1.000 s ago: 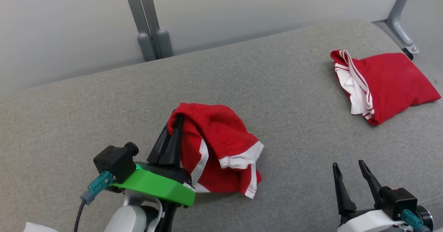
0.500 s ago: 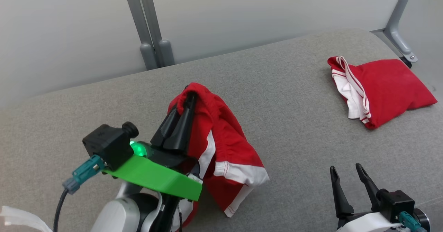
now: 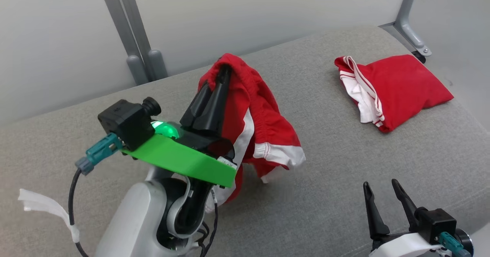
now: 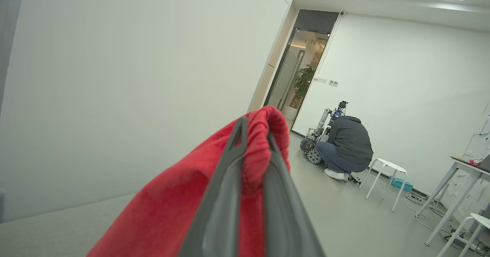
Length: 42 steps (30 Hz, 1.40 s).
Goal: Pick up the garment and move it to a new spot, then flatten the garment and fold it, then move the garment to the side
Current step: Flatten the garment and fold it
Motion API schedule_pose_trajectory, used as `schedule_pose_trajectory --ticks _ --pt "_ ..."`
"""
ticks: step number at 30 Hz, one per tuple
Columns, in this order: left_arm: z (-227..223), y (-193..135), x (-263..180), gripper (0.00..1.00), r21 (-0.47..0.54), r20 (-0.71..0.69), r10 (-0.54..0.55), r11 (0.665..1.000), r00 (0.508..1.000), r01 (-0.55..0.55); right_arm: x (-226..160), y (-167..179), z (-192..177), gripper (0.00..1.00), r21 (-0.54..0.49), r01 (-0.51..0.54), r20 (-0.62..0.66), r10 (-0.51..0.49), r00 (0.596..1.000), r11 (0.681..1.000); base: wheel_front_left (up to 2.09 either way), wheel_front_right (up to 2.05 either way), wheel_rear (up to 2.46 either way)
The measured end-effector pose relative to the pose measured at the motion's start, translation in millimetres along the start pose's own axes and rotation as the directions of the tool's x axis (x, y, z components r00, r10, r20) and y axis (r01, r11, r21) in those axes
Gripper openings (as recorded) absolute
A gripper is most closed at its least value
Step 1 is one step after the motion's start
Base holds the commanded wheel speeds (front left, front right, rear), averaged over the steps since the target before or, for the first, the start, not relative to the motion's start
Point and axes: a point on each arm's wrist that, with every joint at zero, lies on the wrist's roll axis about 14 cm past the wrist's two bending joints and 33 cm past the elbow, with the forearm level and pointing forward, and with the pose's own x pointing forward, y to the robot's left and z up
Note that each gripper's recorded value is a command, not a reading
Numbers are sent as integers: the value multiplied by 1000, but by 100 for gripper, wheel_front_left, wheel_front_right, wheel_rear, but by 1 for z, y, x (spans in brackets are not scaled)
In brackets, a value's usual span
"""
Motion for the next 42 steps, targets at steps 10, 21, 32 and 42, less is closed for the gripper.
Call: schedule_pose_trajectory --ticks 10,21,32,42 --pt "-36 56 0 0 -147 12 131 981 991 -128 -6 -14 -3 100 1 51 -16 -51 999 999 0 0 0" --pt "-126 215 -163 97 -26 -315 600 769 736 -639 12 7 -15 100 0 -22 -56 22 998 1000 0 0 0" --pt "-129 241 -232 100 91 -327 723 666 609 -741 30 36 -21 100 -15 -123 -73 121 990 992 0 0 0" --pt "-111 218 -248 100 132 -247 773 625 585 -770 28 36 -18 100 -20 -127 -62 125 990 992 0 0 0"
